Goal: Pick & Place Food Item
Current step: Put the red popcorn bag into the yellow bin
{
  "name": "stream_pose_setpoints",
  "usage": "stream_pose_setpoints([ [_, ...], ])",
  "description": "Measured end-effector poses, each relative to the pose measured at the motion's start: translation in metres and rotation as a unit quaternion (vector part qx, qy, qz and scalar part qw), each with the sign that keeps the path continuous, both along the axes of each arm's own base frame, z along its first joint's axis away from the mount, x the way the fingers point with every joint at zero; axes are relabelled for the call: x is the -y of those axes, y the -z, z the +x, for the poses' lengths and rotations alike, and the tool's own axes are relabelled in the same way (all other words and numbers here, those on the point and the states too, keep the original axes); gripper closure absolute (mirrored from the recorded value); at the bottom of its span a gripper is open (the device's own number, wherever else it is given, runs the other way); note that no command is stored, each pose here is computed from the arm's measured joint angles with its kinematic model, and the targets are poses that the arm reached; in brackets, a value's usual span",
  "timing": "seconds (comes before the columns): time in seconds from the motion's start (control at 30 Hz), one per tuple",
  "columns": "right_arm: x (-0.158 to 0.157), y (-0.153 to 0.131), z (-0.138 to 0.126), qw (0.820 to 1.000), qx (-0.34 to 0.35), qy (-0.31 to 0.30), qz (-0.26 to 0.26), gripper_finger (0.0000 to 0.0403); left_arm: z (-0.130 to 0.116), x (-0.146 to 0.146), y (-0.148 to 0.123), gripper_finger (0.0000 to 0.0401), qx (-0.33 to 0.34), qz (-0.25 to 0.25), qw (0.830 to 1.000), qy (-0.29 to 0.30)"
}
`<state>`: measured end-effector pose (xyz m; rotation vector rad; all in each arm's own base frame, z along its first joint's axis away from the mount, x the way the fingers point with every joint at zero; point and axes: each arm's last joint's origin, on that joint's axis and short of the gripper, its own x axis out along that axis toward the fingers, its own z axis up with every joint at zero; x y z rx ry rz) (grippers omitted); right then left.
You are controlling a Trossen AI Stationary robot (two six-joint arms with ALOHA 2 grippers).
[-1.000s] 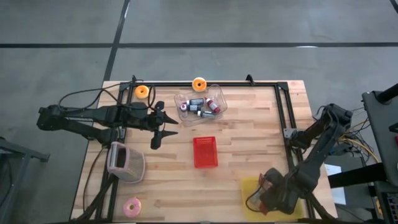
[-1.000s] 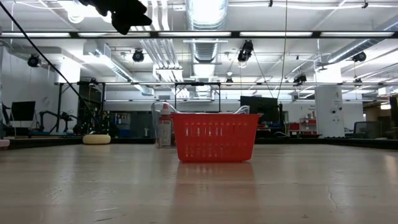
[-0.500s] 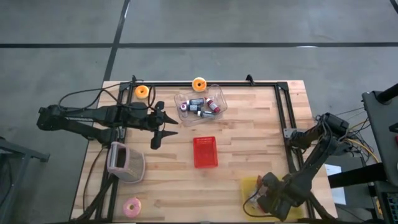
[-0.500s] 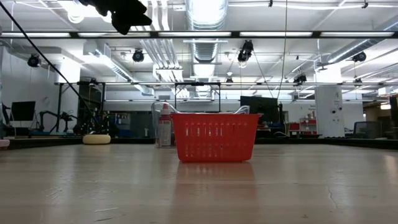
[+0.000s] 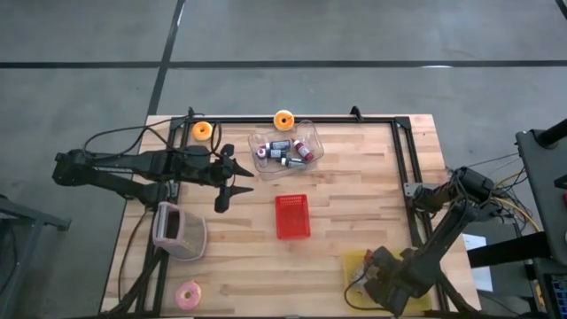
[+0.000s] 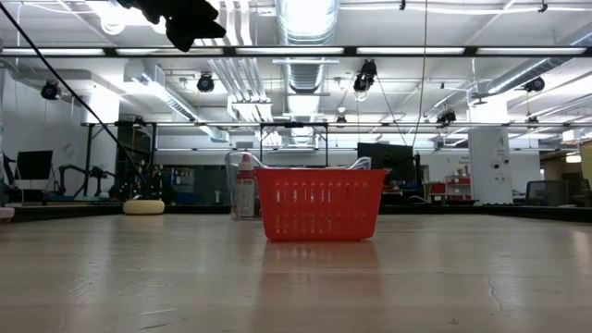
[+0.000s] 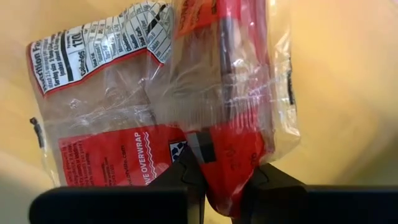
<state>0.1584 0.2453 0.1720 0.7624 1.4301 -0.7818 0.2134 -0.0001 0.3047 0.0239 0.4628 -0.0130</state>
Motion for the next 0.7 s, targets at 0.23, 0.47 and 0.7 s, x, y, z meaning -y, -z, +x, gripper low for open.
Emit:
stream_pose_setpoints([
  [0.23,-0.0004,0.0042,0.0004,1.000,-0.004,-0.008,-0.007,0.0374,0.0000,0.0000,0.0000,0.0199,0.000,0.000,1.000,0.000],
  [0.47,-0.0003,0.0043,0.0005,1.000,-0.004,-0.008,-0.007,0.0374,0.0000,0.0000,0.0000,0.0199,0.000,0.000,1.000,0.000],
  [0.7,0.0000,0.0049,0.0002,1.000,-0.006,-0.008,-0.007,0.0355,0.0000,0.0000,0.0000,0.0199,0.000,0.000,1.000,0.000],
])
